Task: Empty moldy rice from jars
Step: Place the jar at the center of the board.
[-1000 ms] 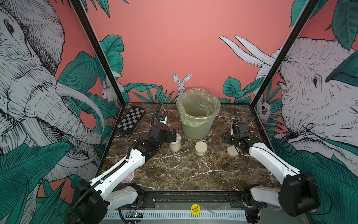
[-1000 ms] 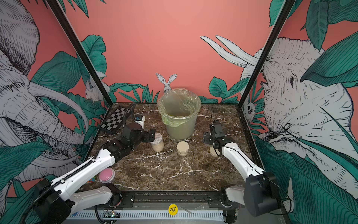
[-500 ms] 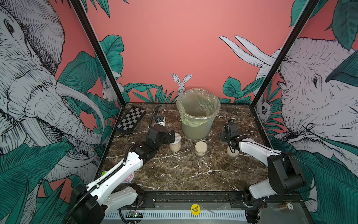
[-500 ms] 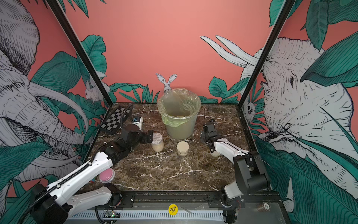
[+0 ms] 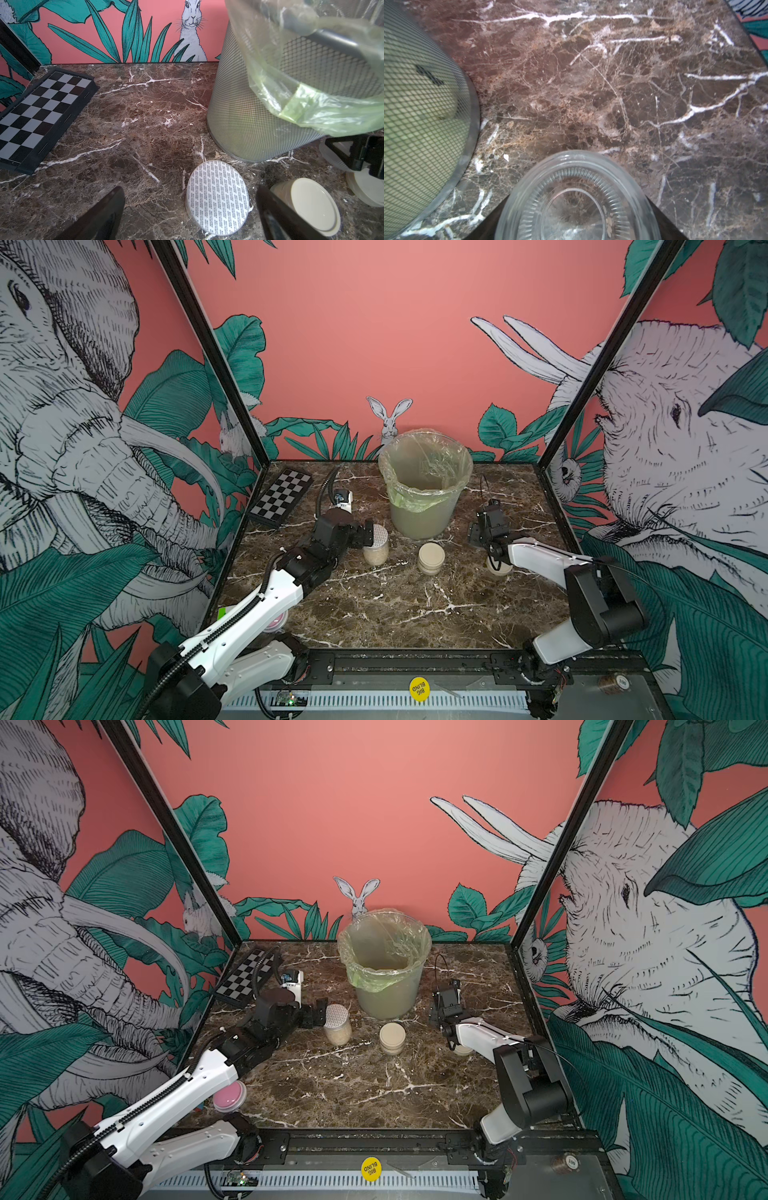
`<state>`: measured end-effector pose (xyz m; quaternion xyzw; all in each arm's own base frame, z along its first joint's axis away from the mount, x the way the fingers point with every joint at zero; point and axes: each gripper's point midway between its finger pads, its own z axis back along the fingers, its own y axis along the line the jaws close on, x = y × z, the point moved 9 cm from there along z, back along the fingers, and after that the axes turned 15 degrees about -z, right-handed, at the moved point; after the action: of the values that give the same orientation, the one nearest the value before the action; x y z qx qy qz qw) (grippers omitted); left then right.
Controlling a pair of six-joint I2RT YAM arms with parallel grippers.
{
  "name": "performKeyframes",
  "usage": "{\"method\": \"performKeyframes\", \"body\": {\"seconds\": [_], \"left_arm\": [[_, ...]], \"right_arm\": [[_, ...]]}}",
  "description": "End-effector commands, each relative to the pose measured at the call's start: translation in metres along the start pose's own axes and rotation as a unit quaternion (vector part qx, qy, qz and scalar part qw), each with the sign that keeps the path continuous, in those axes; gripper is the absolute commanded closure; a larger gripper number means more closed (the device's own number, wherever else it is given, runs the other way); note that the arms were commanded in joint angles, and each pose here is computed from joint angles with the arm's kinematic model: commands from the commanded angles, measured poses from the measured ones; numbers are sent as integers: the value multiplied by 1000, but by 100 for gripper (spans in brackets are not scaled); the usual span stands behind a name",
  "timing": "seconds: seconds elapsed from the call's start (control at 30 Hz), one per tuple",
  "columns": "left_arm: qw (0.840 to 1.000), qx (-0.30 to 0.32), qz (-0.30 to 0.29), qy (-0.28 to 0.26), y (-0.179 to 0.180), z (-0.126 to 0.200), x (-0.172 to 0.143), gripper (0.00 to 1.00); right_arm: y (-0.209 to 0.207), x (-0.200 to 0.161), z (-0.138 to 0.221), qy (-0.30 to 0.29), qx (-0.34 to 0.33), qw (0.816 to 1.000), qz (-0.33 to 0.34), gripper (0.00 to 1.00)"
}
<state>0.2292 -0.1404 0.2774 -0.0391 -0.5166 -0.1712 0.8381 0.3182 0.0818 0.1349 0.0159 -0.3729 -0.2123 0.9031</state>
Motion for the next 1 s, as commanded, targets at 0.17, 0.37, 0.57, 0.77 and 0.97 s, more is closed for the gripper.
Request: {"method": "performKeyframes", "body": {"seconds": [0.17,0.37,0.57,0.77,0.97], "left_arm": [[998,-12,37,-52,0,7,8,0],[998,-11,33,-43,0,7,5,0],[998,-11,34,-41,1,10,-2,1],[999,-10,31,-34,2,10,-8,0],[999,-15,33,-28,2,11,-14,0]], "right_arm": [[7,-8,-6,-17,-7,1000,-15,39],[6,-15,-7,-14,-13,1000,-13,29],[5,-19,-5,-5,-14,1000,-16,19],[4,-20,-4,3,-14,1000,-23,7],[4,-19,1,3,-4,1000,-30,1]]}}
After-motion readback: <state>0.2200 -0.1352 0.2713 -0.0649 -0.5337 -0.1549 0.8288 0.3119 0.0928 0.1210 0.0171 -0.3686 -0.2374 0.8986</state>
